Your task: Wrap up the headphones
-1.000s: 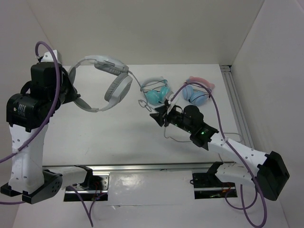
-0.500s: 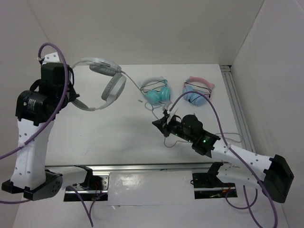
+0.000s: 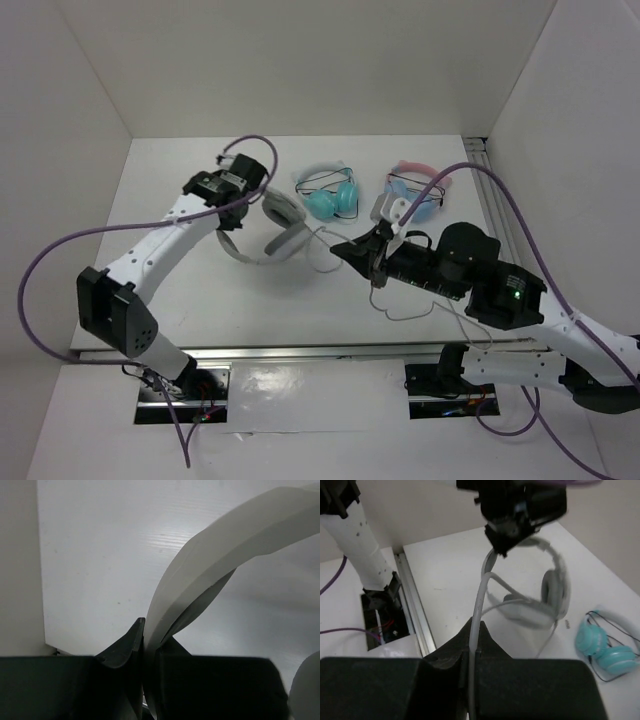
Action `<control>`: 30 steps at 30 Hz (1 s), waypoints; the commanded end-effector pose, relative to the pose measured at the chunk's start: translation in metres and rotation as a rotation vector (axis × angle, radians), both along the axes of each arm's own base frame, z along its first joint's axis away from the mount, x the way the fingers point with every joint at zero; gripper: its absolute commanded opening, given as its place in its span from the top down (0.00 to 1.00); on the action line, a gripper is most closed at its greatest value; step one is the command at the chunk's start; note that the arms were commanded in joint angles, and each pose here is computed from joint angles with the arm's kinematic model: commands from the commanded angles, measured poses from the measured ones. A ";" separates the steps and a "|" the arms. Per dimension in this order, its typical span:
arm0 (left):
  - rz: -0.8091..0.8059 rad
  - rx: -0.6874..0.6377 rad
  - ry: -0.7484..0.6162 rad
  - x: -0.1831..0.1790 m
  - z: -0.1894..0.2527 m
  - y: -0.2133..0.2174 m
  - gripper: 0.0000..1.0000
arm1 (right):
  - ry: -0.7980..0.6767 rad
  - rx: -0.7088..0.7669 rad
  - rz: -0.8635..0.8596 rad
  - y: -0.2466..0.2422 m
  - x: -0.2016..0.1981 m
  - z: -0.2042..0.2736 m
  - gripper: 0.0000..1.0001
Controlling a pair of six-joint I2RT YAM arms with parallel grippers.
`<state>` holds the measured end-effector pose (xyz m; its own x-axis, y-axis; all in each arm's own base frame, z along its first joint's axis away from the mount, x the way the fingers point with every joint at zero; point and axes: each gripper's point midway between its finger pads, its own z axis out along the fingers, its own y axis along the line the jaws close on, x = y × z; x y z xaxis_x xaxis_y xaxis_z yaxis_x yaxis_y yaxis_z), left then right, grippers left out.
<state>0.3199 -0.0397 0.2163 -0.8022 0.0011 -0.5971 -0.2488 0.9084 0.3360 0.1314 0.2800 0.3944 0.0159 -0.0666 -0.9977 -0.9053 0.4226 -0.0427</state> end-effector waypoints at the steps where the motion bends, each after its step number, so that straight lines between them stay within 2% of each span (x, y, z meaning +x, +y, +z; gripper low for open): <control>1: -0.155 -0.031 -0.048 0.009 -0.003 -0.047 1.00 | -0.046 -0.120 -0.096 -0.015 0.016 0.008 1.00; 6: -0.356 0.002 -0.002 -0.010 -0.025 -0.090 1.00 | -0.130 -0.177 -0.318 -0.042 0.049 0.026 1.00; 8: -0.436 0.008 -0.010 -0.017 -0.028 -0.102 1.00 | -0.169 -0.141 -0.458 -0.058 0.066 0.039 1.00; 10: -0.563 -0.024 0.003 -0.033 -0.032 -0.125 1.00 | -0.204 -0.109 -0.512 -0.066 0.072 0.049 1.00; 15: -0.806 -0.106 0.025 -0.068 -0.031 -0.177 1.00 | -0.230 -0.087 -0.516 -0.066 0.073 0.060 1.00; 21: -0.911 -0.211 0.001 -0.093 -0.018 -0.190 1.00 | -0.252 -0.099 -0.572 -0.069 0.081 0.053 1.00; 28: -0.958 -0.277 -0.034 -0.105 -0.003 -0.191 1.00 | -0.275 -0.005 -0.715 -0.101 0.090 0.064 1.00; 30: -0.995 -0.329 -0.036 -0.112 0.005 -0.197 1.00 | -0.279 -0.044 -0.725 -0.098 0.094 0.056 1.00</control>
<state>0.2135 -0.2149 0.1939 -0.5566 0.5527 -0.6203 0.6053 0.7812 0.1528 0.2191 0.1943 0.4278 0.1641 -0.2577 -0.9522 -0.4363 0.8468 -0.3043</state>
